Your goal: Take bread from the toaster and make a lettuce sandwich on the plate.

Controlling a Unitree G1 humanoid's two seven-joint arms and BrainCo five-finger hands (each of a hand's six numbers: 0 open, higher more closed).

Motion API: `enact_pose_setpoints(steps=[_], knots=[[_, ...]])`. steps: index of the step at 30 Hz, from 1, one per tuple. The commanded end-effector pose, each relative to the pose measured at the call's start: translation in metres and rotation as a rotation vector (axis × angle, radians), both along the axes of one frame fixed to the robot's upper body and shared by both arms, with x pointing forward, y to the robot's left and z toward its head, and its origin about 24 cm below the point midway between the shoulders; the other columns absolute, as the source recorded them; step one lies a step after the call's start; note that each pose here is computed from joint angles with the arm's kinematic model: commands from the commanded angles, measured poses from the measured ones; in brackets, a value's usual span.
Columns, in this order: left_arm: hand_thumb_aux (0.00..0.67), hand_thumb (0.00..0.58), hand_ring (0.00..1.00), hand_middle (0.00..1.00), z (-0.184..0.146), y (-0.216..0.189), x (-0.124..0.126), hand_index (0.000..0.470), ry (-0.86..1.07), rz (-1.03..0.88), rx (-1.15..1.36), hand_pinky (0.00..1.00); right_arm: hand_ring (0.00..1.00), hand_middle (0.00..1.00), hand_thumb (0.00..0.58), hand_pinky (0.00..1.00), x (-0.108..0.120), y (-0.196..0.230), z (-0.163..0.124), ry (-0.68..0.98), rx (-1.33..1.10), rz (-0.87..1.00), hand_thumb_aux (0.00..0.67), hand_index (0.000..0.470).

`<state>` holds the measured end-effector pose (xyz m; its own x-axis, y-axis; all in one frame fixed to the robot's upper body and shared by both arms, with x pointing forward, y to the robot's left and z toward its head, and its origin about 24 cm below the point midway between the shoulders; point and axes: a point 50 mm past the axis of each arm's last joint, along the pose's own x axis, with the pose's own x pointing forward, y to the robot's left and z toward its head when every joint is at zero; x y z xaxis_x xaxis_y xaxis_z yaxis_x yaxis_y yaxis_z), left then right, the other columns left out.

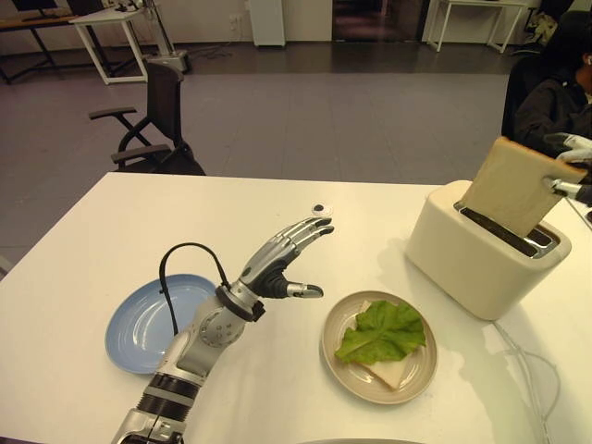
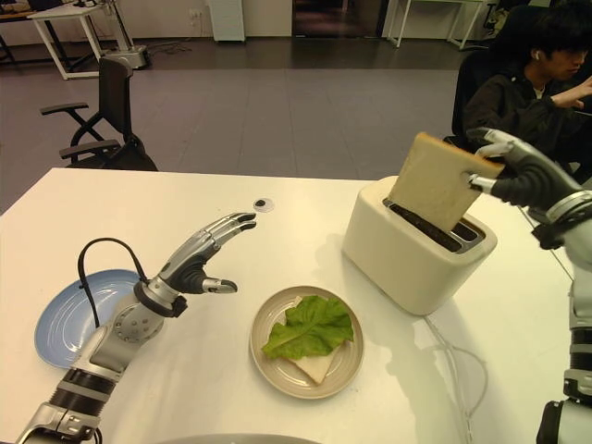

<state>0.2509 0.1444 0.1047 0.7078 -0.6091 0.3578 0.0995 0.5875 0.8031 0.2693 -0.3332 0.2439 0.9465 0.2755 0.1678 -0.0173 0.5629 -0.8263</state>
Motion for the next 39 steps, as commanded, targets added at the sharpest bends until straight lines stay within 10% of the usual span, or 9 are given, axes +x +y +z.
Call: enact_pose_setpoints(steps=[1,13,31,32,33,34,39], knots=[[0.000,0.000,0.00,0.00,0.009,0.012,-0.007,0.000,-0.065,0.013,0.036,0.00,0.00,0.00,0.580,0.00,-0.014,0.024,0.032,0.023,0.124,0.332,0.670,0.470],[0.000,0.000,0.00,0.00,0.048,-0.013,-0.066,0.000,-0.517,-0.137,0.263,0.00,0.00,0.00,0.580,0.00,0.030,0.173,-0.074,0.805,-0.265,1.067,0.670,0.470],[0.000,0.000,0.00,0.00,-0.036,-0.056,-0.081,0.000,-0.450,-0.370,0.704,0.00,0.00,0.00,0.577,0.00,0.048,0.194,-0.123,0.909,-0.529,1.083,0.623,0.437],[0.000,0.000,0.00,0.00,-0.037,-0.055,-0.080,0.000,-0.450,-0.367,0.707,0.00,0.00,0.00,0.506,0.00,0.049,0.196,-0.123,0.889,-0.532,1.083,0.431,0.302],[0.000,0.000,0.00,0.00,-0.037,-0.054,-0.080,0.000,-0.452,-0.364,0.708,0.00,0.00,0.00,0.175,0.00,0.049,0.198,-0.122,0.869,-0.532,1.082,0.110,0.077],[0.000,0.000,0.00,0.00,-0.037,-0.054,-0.079,0.000,-0.453,-0.360,0.708,0.00,0.00,0.00,0.000,0.00,0.049,0.199,-0.122,0.850,-0.532,1.079,0.000,0.000],[0.000,0.000,0.00,0.00,-0.036,-0.050,-0.077,0.000,-0.442,-0.346,0.702,0.00,0.00,0.00,0.000,0.00,0.055,0.200,-0.106,0.673,-0.532,0.991,0.000,0.000]])
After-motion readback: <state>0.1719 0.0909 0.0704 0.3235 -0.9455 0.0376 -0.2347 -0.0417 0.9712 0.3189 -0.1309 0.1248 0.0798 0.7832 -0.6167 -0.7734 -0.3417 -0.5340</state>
